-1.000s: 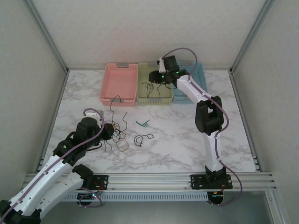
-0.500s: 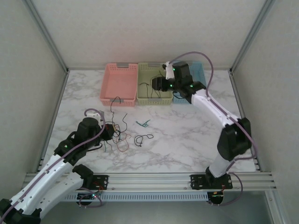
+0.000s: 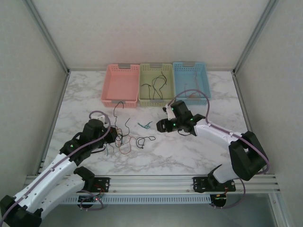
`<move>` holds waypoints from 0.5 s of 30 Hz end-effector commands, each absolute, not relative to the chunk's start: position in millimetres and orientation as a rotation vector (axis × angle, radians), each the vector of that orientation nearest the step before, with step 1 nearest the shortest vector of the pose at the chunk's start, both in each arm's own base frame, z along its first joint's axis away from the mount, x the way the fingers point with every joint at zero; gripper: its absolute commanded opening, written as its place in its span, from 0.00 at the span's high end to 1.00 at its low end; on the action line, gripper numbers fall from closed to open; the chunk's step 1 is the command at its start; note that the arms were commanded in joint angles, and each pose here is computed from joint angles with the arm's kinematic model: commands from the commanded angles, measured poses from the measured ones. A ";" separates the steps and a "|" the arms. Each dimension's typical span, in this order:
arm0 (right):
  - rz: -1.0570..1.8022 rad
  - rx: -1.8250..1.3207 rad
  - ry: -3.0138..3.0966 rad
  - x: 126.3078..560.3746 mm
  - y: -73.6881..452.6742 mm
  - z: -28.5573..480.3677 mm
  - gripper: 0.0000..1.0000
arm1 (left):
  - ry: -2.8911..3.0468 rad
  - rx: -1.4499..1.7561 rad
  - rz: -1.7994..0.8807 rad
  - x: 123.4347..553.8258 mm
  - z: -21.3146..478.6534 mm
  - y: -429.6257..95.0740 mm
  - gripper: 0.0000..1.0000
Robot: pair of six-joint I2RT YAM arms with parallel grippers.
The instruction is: Untangle the cables
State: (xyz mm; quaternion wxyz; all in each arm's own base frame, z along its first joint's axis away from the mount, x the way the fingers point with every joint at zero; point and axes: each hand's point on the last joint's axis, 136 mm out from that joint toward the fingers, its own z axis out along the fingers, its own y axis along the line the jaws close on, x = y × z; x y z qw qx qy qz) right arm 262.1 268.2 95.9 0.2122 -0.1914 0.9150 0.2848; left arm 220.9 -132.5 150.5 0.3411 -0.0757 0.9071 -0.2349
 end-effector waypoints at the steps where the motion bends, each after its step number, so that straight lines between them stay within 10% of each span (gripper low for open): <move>1: 0.865 -0.535 2.505 260.8 283.8 88.1 0.51 | 2.365 -0.231 -0.582 227.1 141.3 -129.8 1.00; 15: 1.054 -0.606 2.612 235.8 307.4 29.2 0.50 | 2.431 -0.247 -0.524 228.7 110.9 -128.2 1.00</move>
